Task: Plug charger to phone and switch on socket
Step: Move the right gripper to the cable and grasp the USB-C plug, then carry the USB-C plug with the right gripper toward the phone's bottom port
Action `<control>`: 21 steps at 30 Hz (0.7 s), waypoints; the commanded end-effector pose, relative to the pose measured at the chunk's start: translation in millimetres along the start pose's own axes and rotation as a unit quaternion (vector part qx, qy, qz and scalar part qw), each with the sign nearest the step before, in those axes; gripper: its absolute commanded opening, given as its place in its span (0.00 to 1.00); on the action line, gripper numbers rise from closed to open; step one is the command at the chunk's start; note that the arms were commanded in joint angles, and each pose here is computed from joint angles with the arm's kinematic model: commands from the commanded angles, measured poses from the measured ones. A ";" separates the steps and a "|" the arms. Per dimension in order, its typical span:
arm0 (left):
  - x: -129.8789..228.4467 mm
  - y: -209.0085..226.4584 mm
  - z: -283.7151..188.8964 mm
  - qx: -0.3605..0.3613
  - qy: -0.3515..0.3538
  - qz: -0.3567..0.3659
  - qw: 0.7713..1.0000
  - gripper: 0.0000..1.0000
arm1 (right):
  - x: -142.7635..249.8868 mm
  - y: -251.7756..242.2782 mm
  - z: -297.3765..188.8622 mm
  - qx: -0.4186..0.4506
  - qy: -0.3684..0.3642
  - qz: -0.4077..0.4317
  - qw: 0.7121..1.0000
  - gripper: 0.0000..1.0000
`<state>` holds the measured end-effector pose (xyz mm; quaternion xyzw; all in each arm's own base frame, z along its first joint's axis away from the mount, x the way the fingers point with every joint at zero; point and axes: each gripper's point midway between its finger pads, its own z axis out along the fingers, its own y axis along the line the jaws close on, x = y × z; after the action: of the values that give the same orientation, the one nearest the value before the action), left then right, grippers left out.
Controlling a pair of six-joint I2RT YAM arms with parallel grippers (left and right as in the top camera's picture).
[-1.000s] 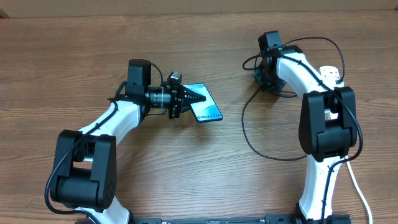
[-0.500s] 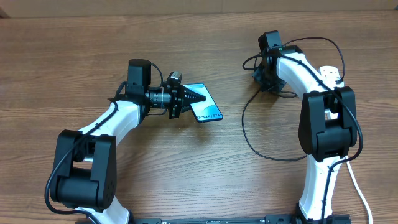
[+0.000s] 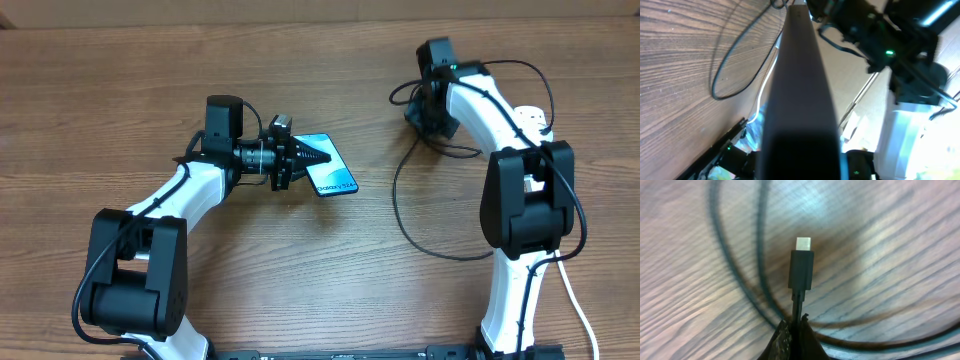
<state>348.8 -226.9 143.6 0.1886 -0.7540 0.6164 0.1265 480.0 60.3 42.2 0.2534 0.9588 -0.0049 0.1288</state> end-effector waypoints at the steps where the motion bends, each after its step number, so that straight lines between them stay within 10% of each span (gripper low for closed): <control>1: 11.2 -13.5 1.5 0.016 0.037 0.049 0.998 0.04 | -30.3 16.3 -77.3 -0.051 -0.062 -0.048 0.996 0.04; 21: 17.1 -48.0 -9.0 0.066 0.067 0.186 0.978 0.04 | 127.7 -49.2 -323.0 -0.242 -0.018 -0.245 0.939 0.04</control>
<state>352.4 -229.5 188.0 0.0265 -0.7292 0.6824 0.0440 295.2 96.7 311.9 0.0150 0.9659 0.1755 0.1897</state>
